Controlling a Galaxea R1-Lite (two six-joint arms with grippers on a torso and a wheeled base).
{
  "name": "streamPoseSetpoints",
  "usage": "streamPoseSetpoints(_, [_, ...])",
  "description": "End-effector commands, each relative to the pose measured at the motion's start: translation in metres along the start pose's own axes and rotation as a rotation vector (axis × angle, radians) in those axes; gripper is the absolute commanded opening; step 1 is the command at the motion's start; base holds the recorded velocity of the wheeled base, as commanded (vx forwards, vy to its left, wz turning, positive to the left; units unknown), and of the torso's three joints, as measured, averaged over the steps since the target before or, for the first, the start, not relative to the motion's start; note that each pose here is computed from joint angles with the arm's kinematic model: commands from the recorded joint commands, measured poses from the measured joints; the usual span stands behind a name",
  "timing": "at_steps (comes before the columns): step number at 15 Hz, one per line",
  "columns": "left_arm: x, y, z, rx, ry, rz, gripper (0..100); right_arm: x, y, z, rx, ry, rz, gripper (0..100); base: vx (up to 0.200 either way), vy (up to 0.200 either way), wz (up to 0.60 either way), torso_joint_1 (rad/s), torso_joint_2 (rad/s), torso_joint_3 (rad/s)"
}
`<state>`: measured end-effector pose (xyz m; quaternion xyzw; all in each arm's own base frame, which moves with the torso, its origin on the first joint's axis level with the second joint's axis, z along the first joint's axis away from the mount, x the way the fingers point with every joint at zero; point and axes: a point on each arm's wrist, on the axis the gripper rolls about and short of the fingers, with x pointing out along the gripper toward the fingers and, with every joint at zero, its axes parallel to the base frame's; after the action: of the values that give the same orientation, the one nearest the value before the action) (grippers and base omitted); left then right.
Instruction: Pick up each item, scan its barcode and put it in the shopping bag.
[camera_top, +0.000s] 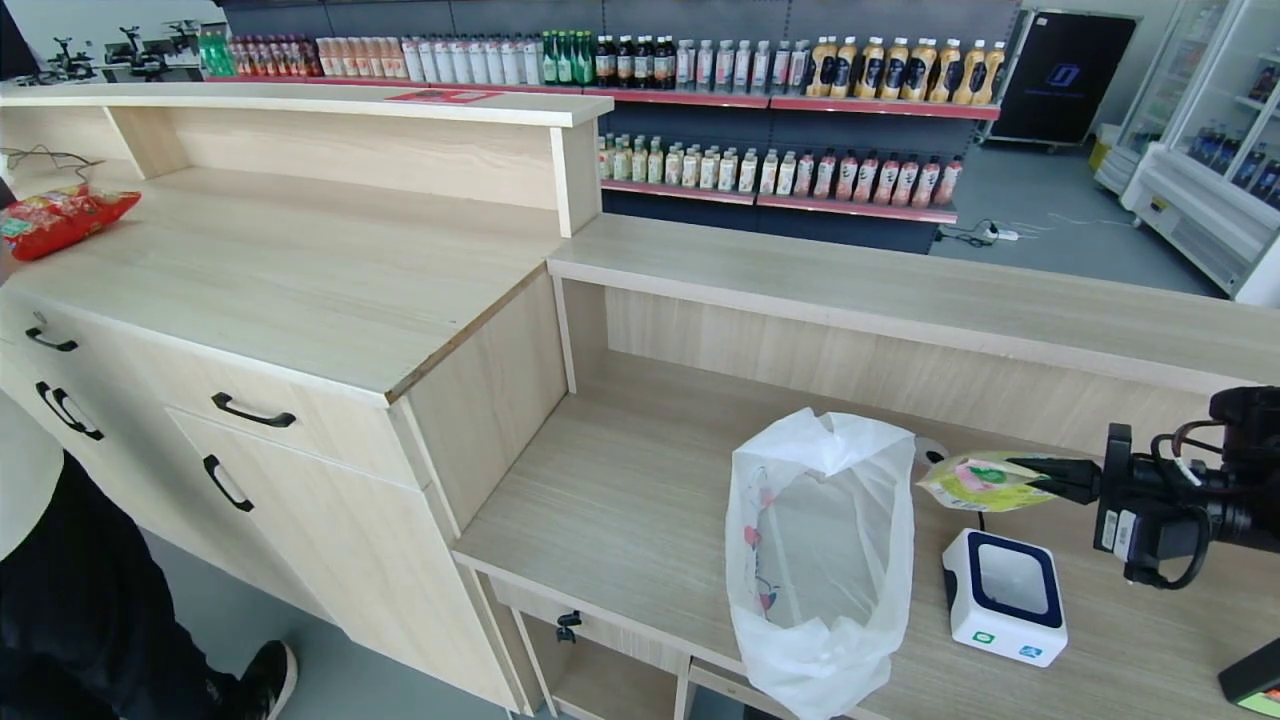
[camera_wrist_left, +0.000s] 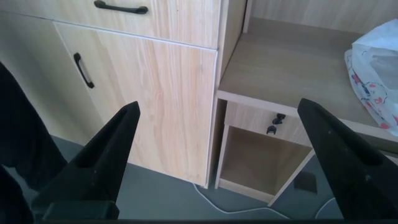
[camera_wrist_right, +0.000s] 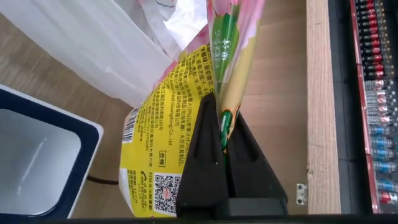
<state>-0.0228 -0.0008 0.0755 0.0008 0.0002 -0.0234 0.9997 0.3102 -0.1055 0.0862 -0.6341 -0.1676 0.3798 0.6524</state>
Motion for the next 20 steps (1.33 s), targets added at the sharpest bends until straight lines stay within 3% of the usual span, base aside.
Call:
streamPoseSetpoints(1, [0.000, 0.000, 0.000, 0.000, 0.001, -0.001, 100, -0.004, -0.002, 0.005, -0.006, -0.004, 0.007, 0, 0.000, 0.000, 0.00, 0.000, 0.00, 0.000])
streamPoseSetpoints(9, [0.000, 0.000, 0.000, 0.000, 0.001, -0.001, 100, -0.042, 0.001, 0.013, -0.054, 0.068, 0.016, 0, 0.000, 0.000, 0.00, 0.000, 0.00, 0.000])
streamPoseSetpoints(20, [0.000, 0.000, 0.000, 0.000, 0.001, -0.001, 100, -0.037, -0.001, 0.022, -0.117, 0.044, 0.031, 0, 0.000, 0.000, 0.00, 0.000, 0.00, 0.000])
